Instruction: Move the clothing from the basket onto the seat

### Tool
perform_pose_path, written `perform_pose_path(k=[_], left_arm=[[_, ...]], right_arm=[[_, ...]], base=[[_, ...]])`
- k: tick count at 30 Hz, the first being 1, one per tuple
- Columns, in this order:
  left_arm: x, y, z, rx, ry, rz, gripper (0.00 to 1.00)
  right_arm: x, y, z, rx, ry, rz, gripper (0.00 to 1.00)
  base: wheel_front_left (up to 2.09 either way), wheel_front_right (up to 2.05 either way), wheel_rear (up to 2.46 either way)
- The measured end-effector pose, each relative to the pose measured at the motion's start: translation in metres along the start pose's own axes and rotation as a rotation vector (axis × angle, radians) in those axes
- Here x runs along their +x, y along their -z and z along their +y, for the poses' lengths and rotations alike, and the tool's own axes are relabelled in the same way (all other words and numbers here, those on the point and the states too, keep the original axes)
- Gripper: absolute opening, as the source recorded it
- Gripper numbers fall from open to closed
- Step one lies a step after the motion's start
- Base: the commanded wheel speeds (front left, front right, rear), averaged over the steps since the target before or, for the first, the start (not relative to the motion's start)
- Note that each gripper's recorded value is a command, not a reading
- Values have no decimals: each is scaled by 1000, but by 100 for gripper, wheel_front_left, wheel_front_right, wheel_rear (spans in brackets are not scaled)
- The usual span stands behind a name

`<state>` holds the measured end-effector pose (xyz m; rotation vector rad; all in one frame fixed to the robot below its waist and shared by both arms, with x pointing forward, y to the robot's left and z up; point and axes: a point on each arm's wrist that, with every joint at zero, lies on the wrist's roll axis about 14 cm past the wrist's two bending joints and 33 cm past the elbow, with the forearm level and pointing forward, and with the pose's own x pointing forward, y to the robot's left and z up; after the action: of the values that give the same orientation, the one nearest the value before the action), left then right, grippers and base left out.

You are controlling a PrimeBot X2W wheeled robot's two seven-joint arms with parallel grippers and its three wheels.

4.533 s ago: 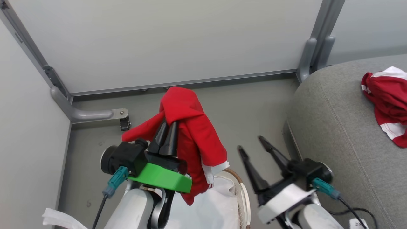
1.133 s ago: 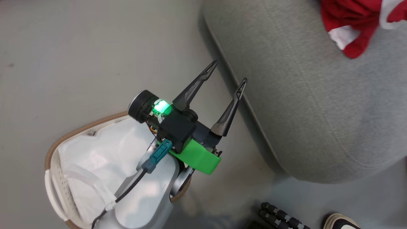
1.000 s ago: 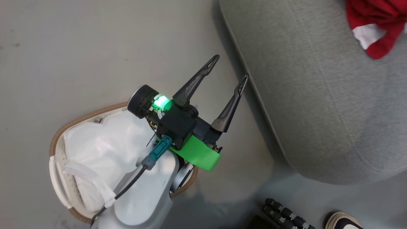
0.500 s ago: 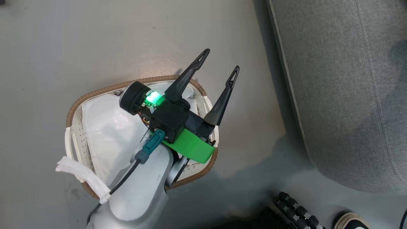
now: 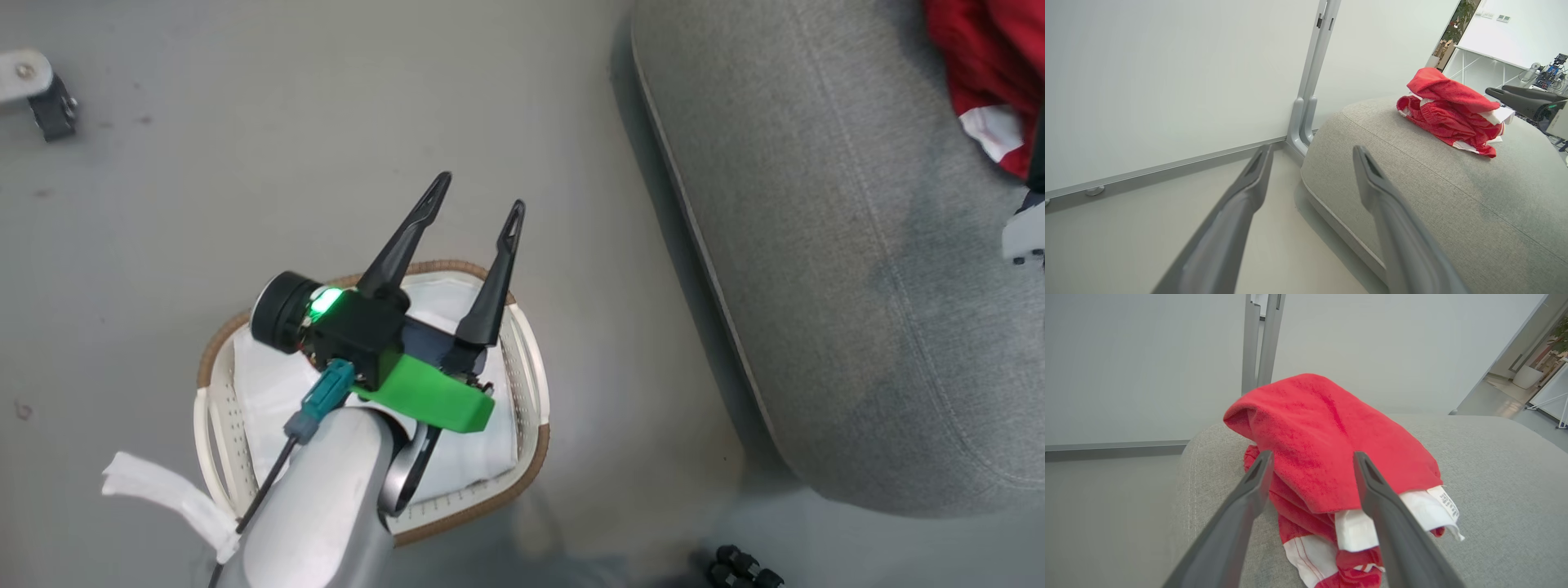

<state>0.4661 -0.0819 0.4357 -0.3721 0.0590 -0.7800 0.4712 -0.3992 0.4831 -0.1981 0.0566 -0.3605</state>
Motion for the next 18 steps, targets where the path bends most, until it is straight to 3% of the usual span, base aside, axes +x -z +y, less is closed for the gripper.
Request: perform_pose_path(k=[9,18], left_arm=[[-39,-31,27,74,-162,-20,100],[-92,-68,60,150,-357,-67,100]], right_arm=[[-34,-38,34,134,-77,-102,100],[-63,-41,93,221,-215,-95,100]], base=[[0,0,0],[0,0,0]])
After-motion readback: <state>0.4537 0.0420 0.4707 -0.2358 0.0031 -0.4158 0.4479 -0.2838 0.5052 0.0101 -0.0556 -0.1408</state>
